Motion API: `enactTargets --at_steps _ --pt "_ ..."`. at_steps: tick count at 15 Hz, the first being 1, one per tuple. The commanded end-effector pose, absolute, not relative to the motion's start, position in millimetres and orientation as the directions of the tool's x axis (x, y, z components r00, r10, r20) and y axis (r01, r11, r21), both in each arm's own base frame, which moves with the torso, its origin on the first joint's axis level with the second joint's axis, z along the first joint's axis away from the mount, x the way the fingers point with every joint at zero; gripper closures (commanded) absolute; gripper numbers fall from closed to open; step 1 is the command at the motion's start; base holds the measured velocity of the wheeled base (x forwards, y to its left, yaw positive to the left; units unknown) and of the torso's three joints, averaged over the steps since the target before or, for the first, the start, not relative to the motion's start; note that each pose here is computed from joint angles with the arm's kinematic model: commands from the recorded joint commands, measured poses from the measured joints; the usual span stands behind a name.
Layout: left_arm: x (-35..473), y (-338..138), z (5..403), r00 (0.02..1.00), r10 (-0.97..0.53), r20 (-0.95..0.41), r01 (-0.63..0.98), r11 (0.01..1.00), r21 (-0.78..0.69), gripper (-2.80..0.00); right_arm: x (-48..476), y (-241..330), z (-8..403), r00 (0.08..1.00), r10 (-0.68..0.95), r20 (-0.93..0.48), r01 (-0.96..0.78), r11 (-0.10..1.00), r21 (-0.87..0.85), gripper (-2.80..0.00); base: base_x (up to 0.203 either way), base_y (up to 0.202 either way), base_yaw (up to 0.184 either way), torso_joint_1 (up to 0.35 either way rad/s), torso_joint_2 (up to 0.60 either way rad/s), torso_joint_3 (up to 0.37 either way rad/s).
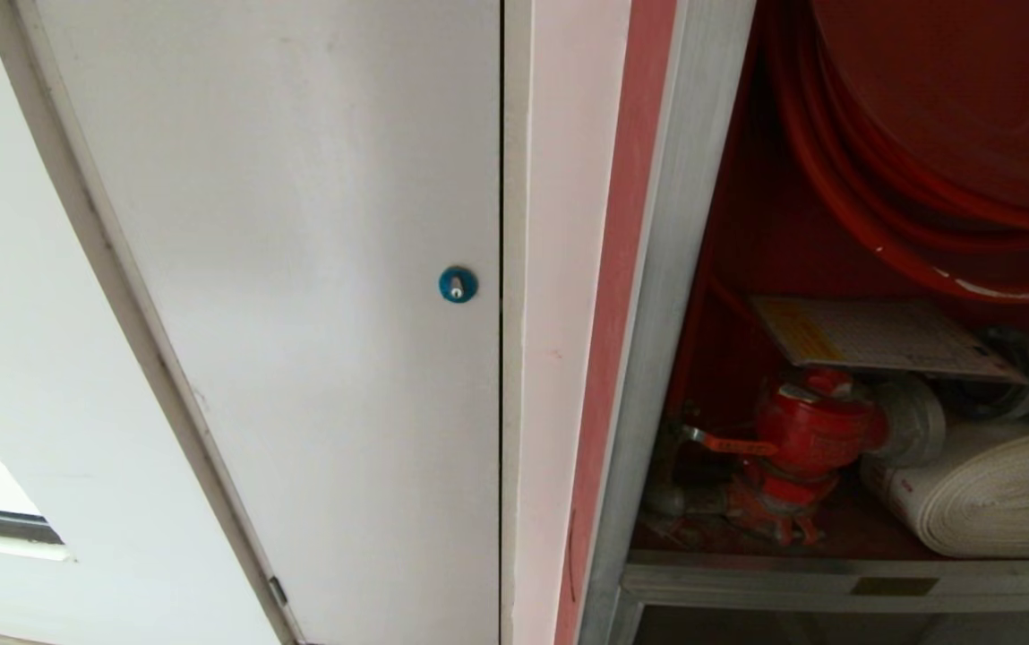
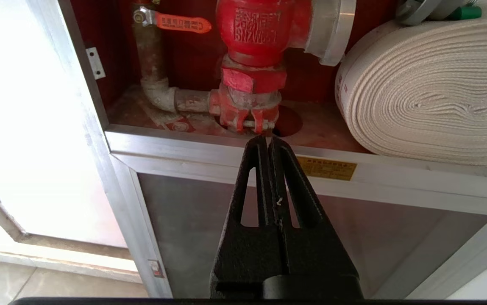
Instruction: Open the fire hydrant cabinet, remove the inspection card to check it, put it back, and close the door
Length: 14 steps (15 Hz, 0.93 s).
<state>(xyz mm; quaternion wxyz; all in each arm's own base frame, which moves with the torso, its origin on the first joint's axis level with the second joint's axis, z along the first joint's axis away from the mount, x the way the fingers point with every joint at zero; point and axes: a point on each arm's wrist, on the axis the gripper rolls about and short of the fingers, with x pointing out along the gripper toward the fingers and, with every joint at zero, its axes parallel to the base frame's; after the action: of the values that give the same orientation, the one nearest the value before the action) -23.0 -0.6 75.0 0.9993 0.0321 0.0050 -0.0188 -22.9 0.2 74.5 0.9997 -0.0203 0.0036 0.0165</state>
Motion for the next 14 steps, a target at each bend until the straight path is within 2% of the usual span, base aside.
enactTargets --at_steps 1,4,10,14 --pt "-22.9 -0.6 75.0 0.999 -0.035 -0.012 0.036 0.997 0.062 0.00 -22.9 0.2 74.5 0.999 0.033 -0.008 -0.033 0.999 -0.041 0.00 0.000 0.000 0.000 0.000 0.00 0.000" --pt "-22.9 -0.6 75.1 0.999 -0.038 -0.011 0.039 0.997 0.063 0.00 -22.9 0.2 74.5 0.999 0.035 -0.008 -0.035 0.999 -0.041 0.00 0.001 -0.041 -0.004 0.001 0.00 0.003" --pt "-22.9 -0.6 75.1 0.999 -0.037 -0.011 0.037 0.997 0.063 0.00 -22.9 0.3 74.5 0.999 0.034 -0.008 -0.034 0.999 -0.043 0.00 0.000 -0.169 0.001 0.002 0.00 0.002" --pt "-23.0 -0.6 75.1 0.999 -0.035 -0.011 0.036 0.998 0.058 0.00 -22.3 0.2 76.1 0.999 0.032 -0.032 -0.033 0.999 -0.035 0.00 0.000 0.000 0.000 0.000 0.00 0.000"
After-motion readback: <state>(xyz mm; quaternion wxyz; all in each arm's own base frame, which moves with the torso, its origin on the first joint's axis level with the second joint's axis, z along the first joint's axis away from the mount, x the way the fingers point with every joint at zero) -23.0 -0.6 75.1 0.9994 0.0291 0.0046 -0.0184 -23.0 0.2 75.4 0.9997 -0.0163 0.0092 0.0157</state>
